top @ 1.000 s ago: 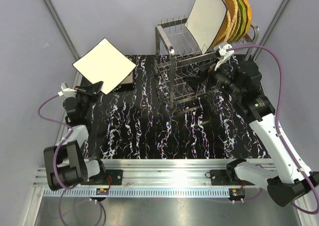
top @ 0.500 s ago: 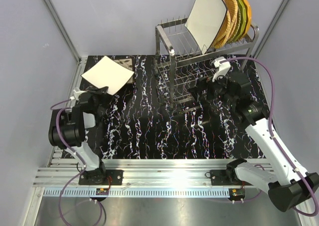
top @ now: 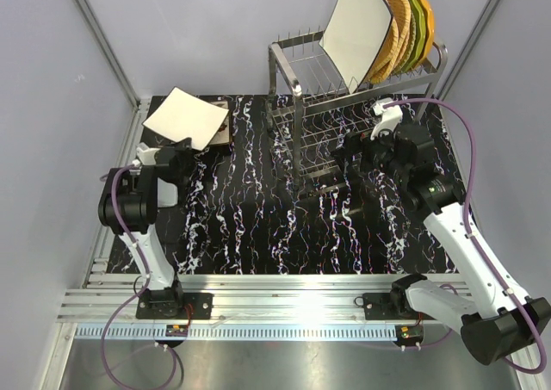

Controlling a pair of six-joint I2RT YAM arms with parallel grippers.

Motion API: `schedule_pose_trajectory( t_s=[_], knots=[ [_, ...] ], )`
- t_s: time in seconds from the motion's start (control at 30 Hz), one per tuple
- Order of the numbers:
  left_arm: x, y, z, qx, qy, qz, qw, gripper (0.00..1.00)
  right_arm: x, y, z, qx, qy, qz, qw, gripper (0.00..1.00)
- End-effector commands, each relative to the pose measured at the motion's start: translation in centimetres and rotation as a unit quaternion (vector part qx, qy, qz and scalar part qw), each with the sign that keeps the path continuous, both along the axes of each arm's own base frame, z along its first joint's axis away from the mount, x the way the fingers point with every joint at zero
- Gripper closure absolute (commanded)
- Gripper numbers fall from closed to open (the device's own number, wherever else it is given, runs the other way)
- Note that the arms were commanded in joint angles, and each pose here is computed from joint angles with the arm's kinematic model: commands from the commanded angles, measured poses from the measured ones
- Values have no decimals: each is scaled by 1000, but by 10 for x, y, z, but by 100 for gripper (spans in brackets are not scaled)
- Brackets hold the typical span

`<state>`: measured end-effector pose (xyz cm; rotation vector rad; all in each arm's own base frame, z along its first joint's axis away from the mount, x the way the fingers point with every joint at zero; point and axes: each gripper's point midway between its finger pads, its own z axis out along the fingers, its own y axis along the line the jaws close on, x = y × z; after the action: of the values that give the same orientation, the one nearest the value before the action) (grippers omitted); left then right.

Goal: Unload the plates from the dish rack
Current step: Place the plate on the table

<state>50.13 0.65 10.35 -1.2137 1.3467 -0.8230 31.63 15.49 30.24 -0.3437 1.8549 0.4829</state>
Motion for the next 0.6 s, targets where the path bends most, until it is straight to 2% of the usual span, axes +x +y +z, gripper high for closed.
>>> schedule_pose_trajectory(
  t_s=[0.0, 0.4, 0.57],
  knots=[
    [20, 16, 129, -26, -221, 78, 972, 100, 7, -5, 7, 2, -19, -13, 1000, 0],
    [45, -1, 119, -70, -193, 165, 965, 100, 8, -9, 10, 5, -25, -20, 999, 0],
    [55, -18, 114, -87, -173, 174, 965, 96, 7, -11, 12, 9, -29, -23, 999, 0]
  ],
)
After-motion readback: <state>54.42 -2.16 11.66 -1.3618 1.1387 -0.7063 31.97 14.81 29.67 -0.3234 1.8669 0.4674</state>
